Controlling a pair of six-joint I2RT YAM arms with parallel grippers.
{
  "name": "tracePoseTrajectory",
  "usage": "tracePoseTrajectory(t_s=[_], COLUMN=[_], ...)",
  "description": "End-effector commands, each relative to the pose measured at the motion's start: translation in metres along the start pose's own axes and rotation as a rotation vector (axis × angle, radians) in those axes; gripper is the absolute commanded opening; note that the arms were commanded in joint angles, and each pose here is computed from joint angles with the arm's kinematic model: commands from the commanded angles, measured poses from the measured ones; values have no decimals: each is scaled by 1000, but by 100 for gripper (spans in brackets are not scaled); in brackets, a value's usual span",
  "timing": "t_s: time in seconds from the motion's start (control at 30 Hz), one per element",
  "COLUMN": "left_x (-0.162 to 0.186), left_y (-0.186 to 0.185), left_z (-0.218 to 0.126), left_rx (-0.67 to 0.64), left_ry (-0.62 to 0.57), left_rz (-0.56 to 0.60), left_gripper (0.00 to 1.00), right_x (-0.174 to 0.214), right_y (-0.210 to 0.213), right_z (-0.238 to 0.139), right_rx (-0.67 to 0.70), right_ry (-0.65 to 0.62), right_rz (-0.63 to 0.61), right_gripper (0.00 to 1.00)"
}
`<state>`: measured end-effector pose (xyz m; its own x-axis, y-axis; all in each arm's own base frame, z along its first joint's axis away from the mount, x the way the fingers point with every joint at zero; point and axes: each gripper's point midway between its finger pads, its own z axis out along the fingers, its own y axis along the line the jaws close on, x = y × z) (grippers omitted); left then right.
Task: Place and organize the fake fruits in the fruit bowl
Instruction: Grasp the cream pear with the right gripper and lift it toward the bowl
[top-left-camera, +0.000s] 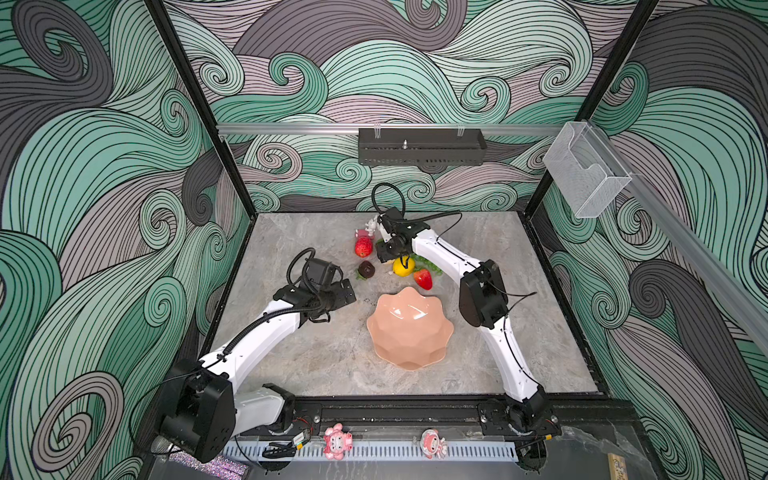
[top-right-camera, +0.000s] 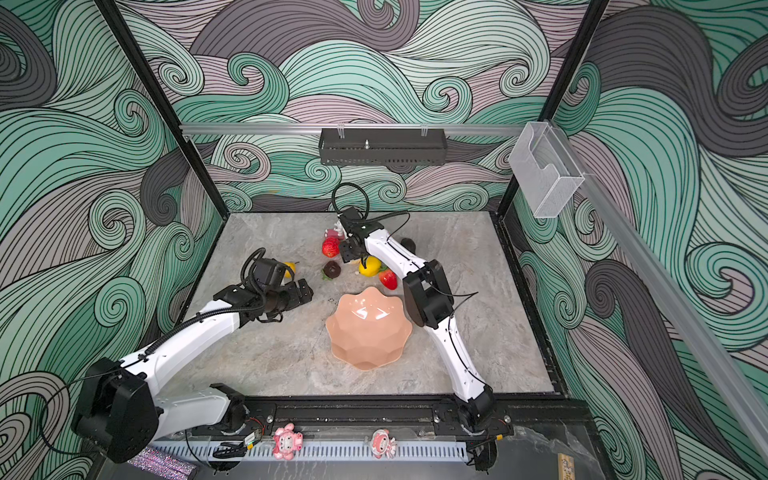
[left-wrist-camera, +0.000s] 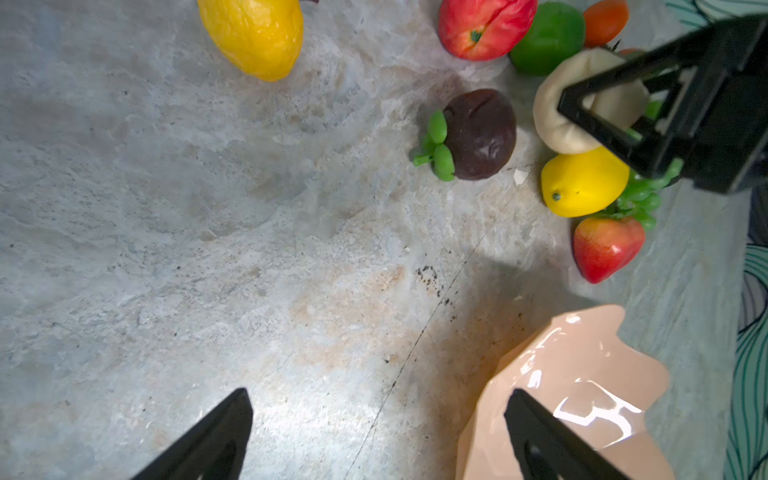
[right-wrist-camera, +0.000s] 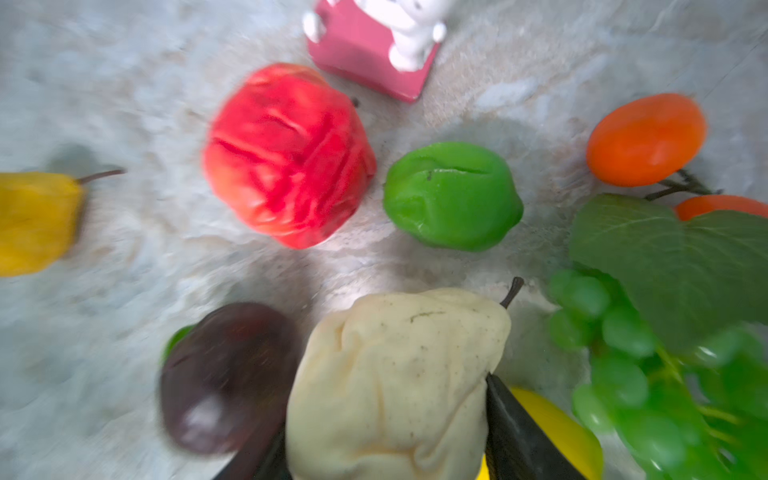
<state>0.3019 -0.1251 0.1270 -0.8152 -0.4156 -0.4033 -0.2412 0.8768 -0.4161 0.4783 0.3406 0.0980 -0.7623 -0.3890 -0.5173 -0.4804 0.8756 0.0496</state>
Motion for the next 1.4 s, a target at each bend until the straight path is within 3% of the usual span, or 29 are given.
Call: tracePoseTrajectory(t_s=[0.0, 0.2, 0.33, 0.43, 0.53, 1.07, 1.37], left_x=[-16, -34, -30, -23, -21, 5, 15], left_y=[-24, -62, -99, -111, -119, -120, -115], left_z=[-16, -29, -33, -28, -26, -12, -7], left_rx=[96, 271, 424, 446, 484, 453, 445], left_ry=[32, 81, 202, 290, 300, 374, 395], left_rz=[-37, -19, -19, -21, -29, -49, -51], left_gripper=[98, 98, 98, 97, 93, 73, 72], right_x=[-23, -7, 9, 23, 33, 48, 51], right_y=[16, 34, 50, 62, 77, 112, 124], right_z=[-46, -80, -96, -107, -119, -152, -169], right_rx=[-50, -103, -134, -159, -190, -280, -377], right_ry=[-122, -256, -324, -374, -431, -555, -585], right_rz=[-48, -108, -141, -167, -194, -213, -178], right_gripper=[49, 48, 48, 48, 48, 47, 47])
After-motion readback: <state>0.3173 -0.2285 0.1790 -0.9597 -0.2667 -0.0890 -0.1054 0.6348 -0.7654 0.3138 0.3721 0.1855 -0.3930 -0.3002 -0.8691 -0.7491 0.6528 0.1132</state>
